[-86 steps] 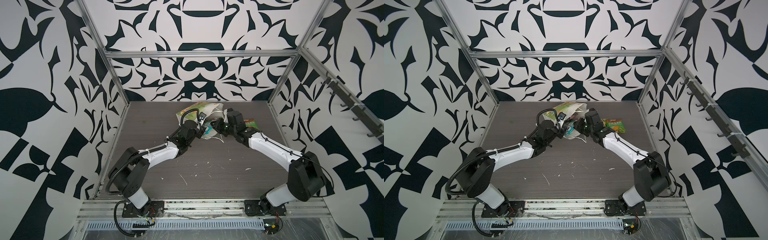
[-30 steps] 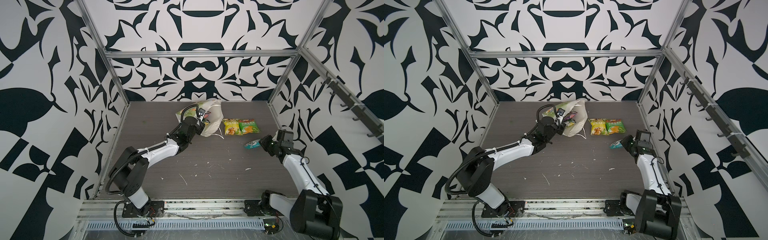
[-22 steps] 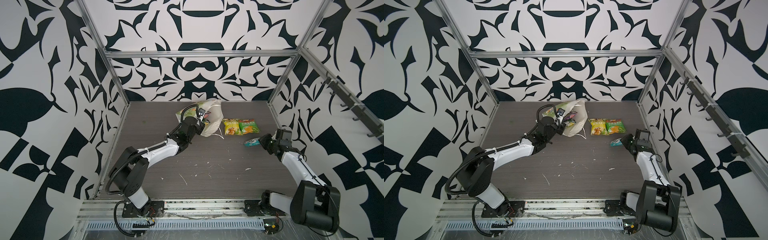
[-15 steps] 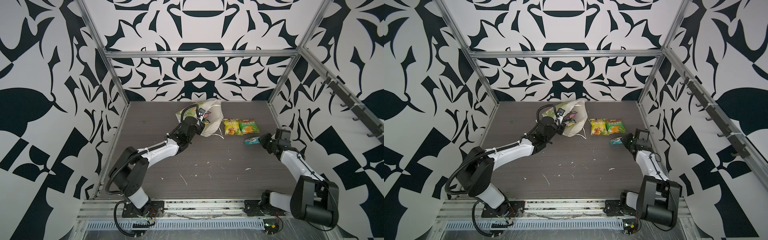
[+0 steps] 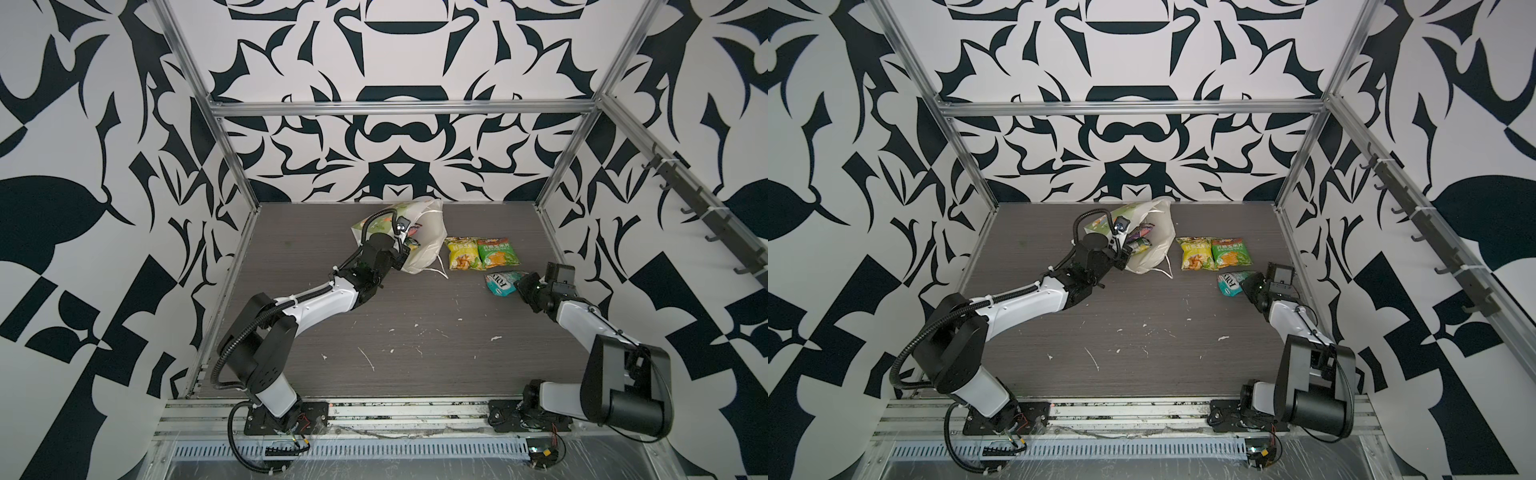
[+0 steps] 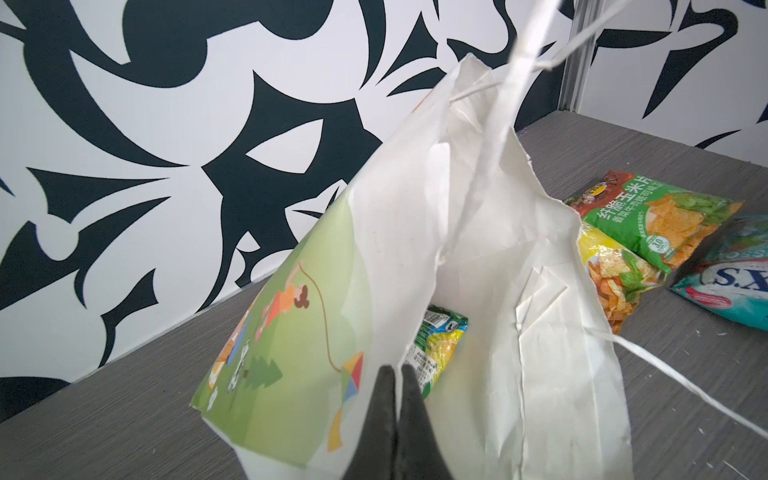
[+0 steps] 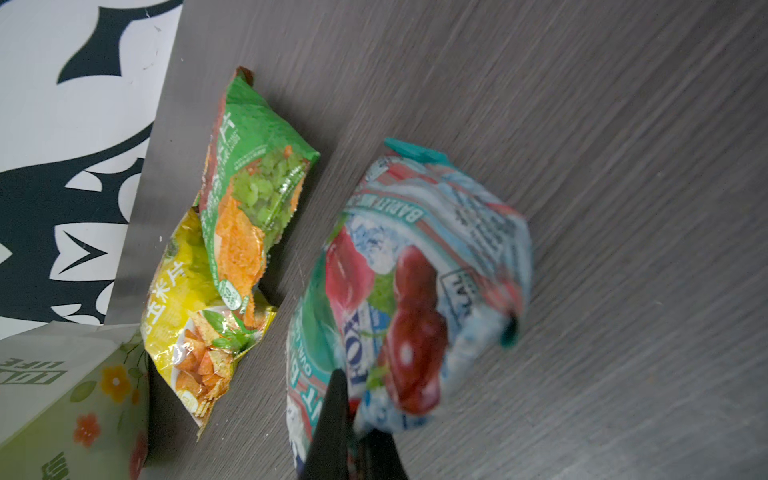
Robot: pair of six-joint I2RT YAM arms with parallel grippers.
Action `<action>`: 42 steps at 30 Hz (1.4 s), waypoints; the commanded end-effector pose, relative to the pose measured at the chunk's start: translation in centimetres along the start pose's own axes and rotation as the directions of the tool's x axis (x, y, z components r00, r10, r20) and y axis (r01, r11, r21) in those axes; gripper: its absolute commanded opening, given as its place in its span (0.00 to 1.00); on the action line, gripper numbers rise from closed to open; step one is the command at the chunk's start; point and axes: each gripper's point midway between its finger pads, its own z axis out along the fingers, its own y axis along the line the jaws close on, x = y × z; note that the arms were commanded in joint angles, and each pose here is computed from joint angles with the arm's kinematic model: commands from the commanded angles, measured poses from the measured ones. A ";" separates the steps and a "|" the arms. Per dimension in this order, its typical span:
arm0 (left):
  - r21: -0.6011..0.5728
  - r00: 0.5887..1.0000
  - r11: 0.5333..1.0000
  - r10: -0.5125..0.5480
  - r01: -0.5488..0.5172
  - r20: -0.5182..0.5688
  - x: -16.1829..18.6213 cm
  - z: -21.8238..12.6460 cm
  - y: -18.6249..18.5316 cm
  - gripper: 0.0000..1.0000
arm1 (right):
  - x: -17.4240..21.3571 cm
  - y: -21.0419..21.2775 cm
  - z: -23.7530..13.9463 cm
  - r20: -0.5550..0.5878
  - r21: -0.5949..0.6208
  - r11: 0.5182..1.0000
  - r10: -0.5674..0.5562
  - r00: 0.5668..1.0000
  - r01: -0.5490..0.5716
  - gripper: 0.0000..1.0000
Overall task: Take the snacks out of the paper bag
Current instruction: 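Carry the teal packet out of the bag and drop it near the chip packets, then move the right gripper back over the bag opening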
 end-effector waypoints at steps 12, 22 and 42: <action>0.001 1.000 1.000 -0.016 0.016 0.010 -0.9 0.0 0.3 0.00 | 0.6 -0.5 0.7 -0.024 -0.002 0.999 0.039 0.999 -0.039 0.11; -0.007 1.000 1.000 -0.016 0.016 0.007 -0.7 -0.3 0.5 0.00 | 1.1 -1.0 0.9 -0.040 0.016 0.999 0.032 0.999 -0.032 0.21; -0.014 1.000 1.000 -0.022 0.022 0.004 -0.3 -0.5 0.6 0.00 | 0.8 -1.6 -0.3 0.006 0.042 0.995 0.095 0.995 -0.096 0.33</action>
